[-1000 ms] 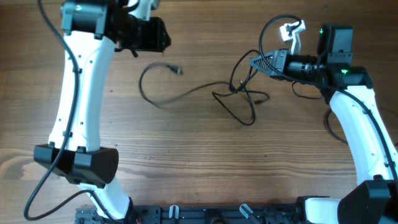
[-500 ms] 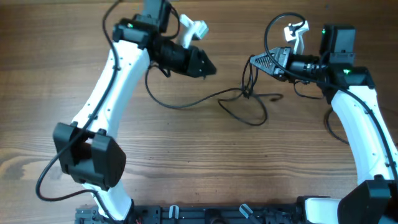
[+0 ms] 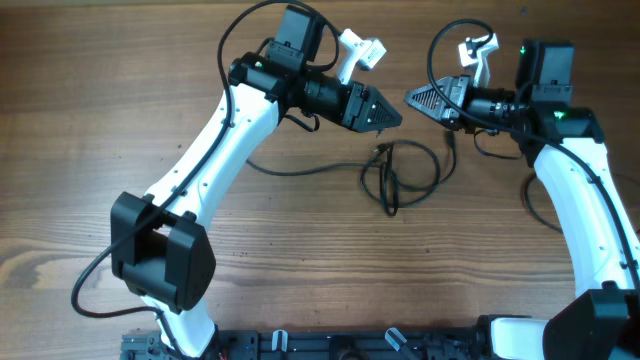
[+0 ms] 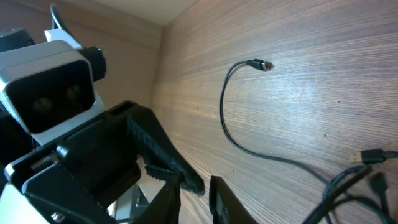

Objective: Untangle cables

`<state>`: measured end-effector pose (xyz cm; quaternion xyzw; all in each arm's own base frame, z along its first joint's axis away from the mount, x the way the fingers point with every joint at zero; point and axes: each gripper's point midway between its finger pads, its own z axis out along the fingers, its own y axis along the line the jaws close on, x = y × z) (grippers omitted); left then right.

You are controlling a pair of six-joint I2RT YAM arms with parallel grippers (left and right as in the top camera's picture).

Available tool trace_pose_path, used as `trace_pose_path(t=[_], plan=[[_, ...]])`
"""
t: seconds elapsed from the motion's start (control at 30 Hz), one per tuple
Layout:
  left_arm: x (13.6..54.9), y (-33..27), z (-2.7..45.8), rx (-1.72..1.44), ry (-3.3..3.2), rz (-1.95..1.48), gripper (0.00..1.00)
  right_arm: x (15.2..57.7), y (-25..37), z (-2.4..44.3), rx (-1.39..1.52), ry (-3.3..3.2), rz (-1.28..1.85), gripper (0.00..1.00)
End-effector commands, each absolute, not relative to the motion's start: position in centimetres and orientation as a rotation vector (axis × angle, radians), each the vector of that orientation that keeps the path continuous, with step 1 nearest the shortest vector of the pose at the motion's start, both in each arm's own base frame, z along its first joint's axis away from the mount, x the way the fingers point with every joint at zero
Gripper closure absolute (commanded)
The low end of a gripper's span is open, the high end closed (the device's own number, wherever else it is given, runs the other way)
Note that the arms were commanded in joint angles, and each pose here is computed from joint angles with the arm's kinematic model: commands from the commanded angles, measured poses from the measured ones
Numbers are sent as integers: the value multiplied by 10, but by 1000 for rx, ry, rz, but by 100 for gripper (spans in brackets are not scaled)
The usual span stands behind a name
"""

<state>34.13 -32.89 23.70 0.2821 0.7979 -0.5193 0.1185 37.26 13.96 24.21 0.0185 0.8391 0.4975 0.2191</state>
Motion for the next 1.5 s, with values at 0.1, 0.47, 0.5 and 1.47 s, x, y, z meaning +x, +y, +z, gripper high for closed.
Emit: trace_pose_path(t=[0.1, 0.47, 0.5, 1.47], plan=[[338, -305, 190, 677, 2615, -1277, 44, 390, 94, 213, 260, 2430, 928, 59], [348, -342, 148, 477, 2727, -1048, 33, 390, 0, 187, 581, 2459, 597, 31], [347, -347, 136, 490, 2743, -988, 33, 387, -9, 185, 614, 2460, 587, 31], [362, -331, 315, 618, 2131, -1925, 96, 351, 83, 274, -344, 2031, 1333, 35]])
